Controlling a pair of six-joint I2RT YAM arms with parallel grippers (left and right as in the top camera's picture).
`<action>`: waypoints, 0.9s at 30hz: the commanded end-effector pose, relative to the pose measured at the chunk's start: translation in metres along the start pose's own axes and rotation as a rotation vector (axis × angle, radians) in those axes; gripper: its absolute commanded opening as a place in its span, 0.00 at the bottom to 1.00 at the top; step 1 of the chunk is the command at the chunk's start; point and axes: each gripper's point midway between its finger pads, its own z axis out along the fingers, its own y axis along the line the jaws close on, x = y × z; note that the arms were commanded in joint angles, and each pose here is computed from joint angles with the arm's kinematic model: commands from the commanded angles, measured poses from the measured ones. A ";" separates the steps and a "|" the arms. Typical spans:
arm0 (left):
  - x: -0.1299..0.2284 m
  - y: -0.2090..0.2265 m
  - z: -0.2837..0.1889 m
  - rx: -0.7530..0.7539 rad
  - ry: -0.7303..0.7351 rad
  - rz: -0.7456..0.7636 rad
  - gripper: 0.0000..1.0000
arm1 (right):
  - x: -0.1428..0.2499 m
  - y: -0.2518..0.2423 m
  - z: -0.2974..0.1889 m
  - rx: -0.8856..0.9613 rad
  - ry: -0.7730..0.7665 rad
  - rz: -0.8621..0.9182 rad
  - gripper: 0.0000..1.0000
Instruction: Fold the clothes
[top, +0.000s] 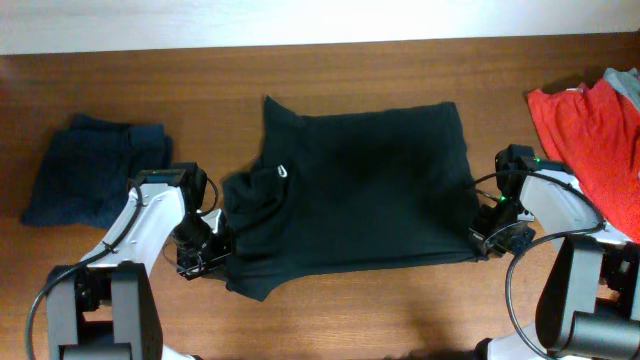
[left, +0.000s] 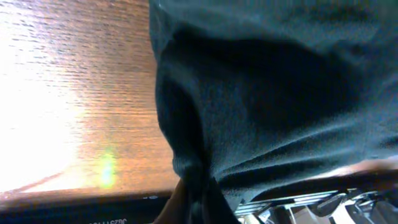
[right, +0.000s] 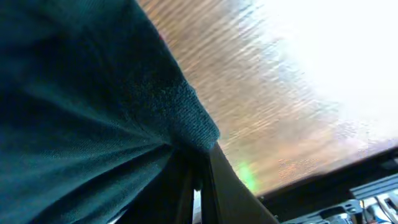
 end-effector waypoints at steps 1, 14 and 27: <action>0.003 0.001 -0.003 -0.005 -0.013 -0.006 0.21 | -0.012 -0.009 -0.008 0.046 -0.064 0.015 0.04; -0.030 -0.015 -0.035 0.024 -0.176 0.103 0.36 | -0.015 -0.009 -0.010 0.051 -0.075 0.011 0.25; -0.149 -0.115 -0.140 0.032 -0.800 0.651 0.45 | -0.039 0.069 -0.082 -0.367 -0.173 -0.255 0.60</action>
